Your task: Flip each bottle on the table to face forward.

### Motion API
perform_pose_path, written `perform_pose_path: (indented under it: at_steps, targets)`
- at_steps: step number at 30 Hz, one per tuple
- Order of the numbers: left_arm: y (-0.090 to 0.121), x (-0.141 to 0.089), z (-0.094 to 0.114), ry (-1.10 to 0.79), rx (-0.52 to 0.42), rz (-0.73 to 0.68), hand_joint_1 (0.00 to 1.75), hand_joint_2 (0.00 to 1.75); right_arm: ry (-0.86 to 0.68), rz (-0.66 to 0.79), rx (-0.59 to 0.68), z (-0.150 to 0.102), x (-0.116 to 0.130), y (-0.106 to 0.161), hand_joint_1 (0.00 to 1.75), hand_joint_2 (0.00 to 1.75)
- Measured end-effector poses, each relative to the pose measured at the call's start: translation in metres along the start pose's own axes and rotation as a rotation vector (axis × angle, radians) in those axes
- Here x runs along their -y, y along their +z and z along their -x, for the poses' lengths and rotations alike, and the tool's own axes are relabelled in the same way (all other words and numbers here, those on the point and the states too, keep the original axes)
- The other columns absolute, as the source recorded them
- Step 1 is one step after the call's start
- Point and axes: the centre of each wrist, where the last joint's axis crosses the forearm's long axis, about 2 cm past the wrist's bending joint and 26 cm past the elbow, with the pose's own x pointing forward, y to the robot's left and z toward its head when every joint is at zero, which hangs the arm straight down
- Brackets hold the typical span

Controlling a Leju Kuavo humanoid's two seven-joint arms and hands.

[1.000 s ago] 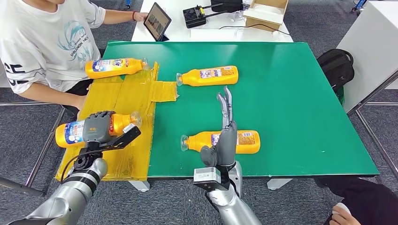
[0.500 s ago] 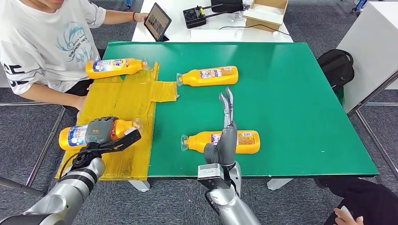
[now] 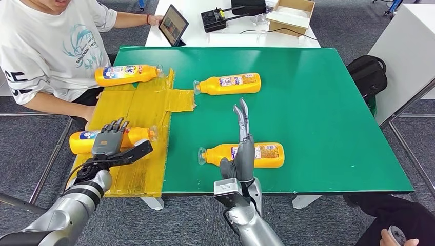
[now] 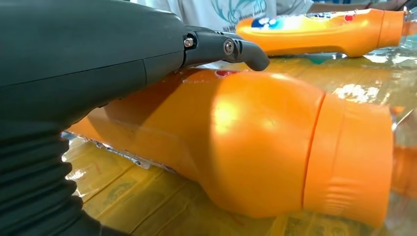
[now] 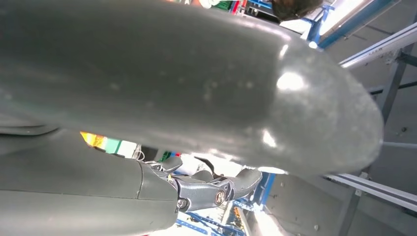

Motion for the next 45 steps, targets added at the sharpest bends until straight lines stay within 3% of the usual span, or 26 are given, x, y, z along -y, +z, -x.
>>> perform_pose_path:
  at_steps: [6, 14, 20, 26, 30, 31, 35, 39, 45]
  targets:
    - [-0.006, -0.009, 0.007, 0.409, 0.077, 0.125, 0.0, 0.0, -0.011, -0.018, -0.015, 0.003, -0.001, 0.002, 0.0, 0.0]
    - [-0.005, -0.008, 0.01, 0.753, 0.151, 0.197, 0.0, 0.0, -0.023, -0.024, -0.031, 0.008, -0.005, -0.003, 0.0, 0.0]
    - [-0.004, -0.007, 0.009, 1.006, 0.192, 0.127, 0.0, 0.0, -0.02, -0.037, -0.051, 0.011, -0.008, 0.0, 0.0, 0.0]
    - [-0.005, -0.005, 0.001, 1.101, 0.179, -0.008, 0.0, 0.0, -0.011, -0.05, -0.061, 0.013, -0.009, 0.004, 0.0, 0.0]
    - [-0.003, 0.001, -0.013, 1.122, 0.15, -0.236, 0.0, 0.0, 0.001, -0.069, -0.056, 0.013, -0.01, 0.007, 0.0, 1.75]
    - [-0.002, 0.003, -0.017, 1.116, 0.14, -0.305, 0.0, 0.0, 0.005, -0.076, -0.055, 0.013, -0.01, 0.008, 0.0, 1.75]
    - [0.001, 0.006, -0.028, 1.102, 0.114, -0.479, 0.0, 1.75, 0.017, -0.096, -0.054, 0.013, -0.01, 0.012, 0.0, 1.75]
    - [0.002, 0.005, -0.032, 1.106, 0.11, -0.512, 0.0, 1.75, 0.02, -0.104, -0.052, 0.013, -0.01, 0.013, 0.0, 1.75]
    - [0.017, -0.009, -0.06, 1.079, 0.156, -0.768, 0.0, 1.75, 0.117, -0.283, -0.128, 0.024, 0.009, 0.015, 0.0, 1.75]
